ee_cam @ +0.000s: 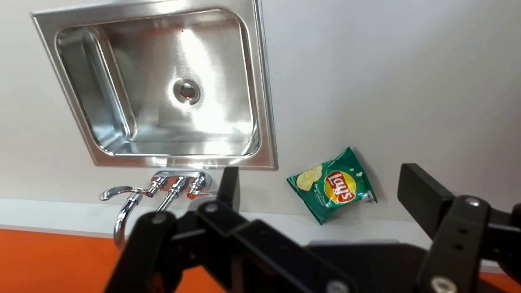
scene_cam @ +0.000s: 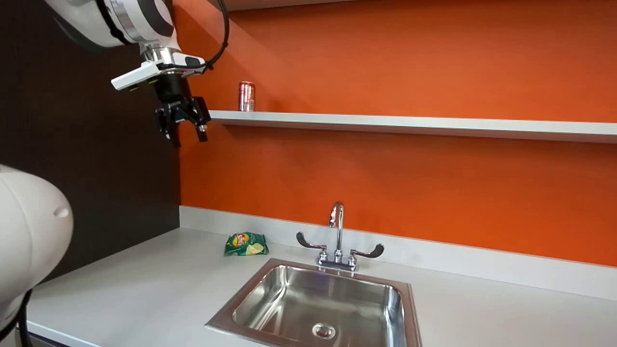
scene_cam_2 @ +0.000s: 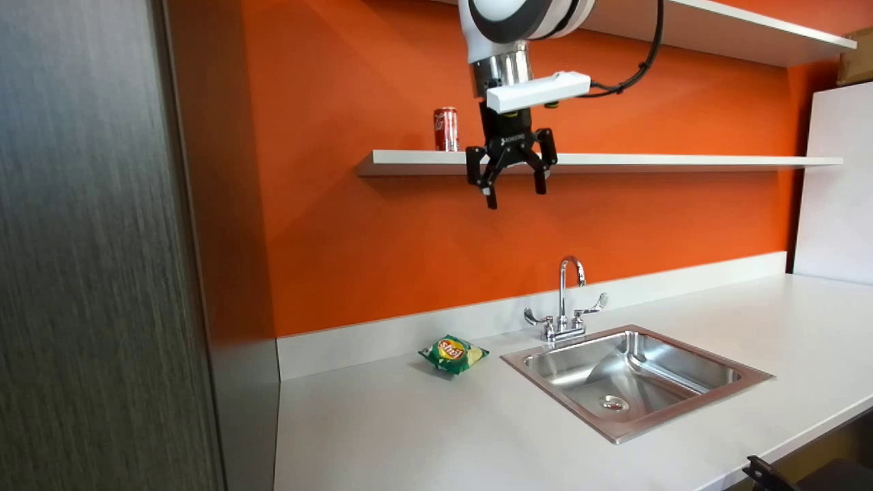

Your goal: Put the can on the shelf

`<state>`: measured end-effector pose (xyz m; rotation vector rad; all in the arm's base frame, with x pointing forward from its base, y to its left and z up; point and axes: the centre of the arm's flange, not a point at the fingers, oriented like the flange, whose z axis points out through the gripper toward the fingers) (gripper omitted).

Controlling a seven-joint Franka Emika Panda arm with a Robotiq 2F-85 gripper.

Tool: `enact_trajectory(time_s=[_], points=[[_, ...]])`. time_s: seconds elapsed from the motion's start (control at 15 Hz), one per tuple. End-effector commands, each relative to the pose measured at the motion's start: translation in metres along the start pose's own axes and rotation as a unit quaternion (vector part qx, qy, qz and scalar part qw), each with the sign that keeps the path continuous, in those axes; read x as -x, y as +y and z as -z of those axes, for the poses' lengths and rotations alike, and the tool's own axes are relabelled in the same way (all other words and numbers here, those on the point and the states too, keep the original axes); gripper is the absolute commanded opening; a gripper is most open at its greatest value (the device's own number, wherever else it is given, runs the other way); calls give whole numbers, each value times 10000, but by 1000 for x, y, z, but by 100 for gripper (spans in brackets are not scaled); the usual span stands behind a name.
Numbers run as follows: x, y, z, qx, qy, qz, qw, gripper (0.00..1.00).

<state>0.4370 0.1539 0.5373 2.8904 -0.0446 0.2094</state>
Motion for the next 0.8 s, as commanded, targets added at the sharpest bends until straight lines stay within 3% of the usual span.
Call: enact_trajectory(time_s=[0.0,0.4,0.47,0.73], points=[[22,8,-28,-151,135,77,9998,100],[48,5,-70,-336,321,27,9989,100],[30,-4,-62,-208,239,75,9995,100],[33,-6,-66,-202,221,97,9995,100]])
